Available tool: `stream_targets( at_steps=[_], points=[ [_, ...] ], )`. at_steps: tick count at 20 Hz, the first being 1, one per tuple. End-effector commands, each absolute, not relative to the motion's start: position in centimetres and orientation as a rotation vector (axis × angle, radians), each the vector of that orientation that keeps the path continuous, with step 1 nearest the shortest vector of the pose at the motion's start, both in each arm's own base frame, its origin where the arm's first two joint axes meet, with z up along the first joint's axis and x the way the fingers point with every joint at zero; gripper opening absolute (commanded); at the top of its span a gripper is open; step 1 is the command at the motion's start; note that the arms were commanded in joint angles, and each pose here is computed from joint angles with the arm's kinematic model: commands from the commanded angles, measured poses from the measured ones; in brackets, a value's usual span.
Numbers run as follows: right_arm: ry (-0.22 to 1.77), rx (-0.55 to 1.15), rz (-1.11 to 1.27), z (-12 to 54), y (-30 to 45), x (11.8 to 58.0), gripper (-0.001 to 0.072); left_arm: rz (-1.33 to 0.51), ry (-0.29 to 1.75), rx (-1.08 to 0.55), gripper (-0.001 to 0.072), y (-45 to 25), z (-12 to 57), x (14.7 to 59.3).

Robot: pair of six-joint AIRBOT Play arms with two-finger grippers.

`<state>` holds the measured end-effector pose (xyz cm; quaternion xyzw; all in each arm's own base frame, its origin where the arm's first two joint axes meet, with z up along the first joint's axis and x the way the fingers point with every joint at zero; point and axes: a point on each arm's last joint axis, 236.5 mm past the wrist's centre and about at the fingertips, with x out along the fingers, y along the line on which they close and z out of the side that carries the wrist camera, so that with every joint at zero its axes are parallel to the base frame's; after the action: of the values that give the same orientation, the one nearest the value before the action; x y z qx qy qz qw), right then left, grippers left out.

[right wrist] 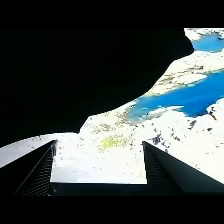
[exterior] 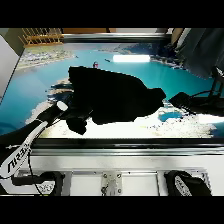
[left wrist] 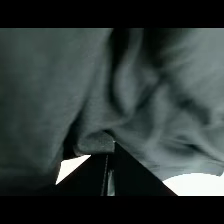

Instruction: Fold the clothes and pants, and hang the long-sleeved shirts on hangers.

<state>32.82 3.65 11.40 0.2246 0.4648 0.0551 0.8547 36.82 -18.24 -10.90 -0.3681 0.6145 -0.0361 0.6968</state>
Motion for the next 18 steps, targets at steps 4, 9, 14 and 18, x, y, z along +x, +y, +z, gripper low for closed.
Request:
stream_targets(
  at_steps=[4, 9, 14, 18],
  points=[
    [1.116, 0.550, 0.039, 4.3, 3.2, 32.1, 0.0578, -0.192, 1.319, -0.751, 0.0012, -19.0, -7.3, 35.8],
    [0.994, 0.572, 0.002, 4.5, 2.1, 34.6, 0.0578, -0.491, 1.397, -0.607, 0.0011, -26.3, -2.7, 26.2],
    [0.724, 0.566, -0.026, 13.8, -0.7, 37.6, 0.0578, -0.823, 1.193, -0.530, 0.0012, -38.9, 6.0, 24.2],
    [0.529, 0.547, -0.088, 21.2, -4.4, 36.8, 0.0578, -0.927, 1.127, -0.514, 0.0012, -46.8, 8.3, 26.1]
  ],
)
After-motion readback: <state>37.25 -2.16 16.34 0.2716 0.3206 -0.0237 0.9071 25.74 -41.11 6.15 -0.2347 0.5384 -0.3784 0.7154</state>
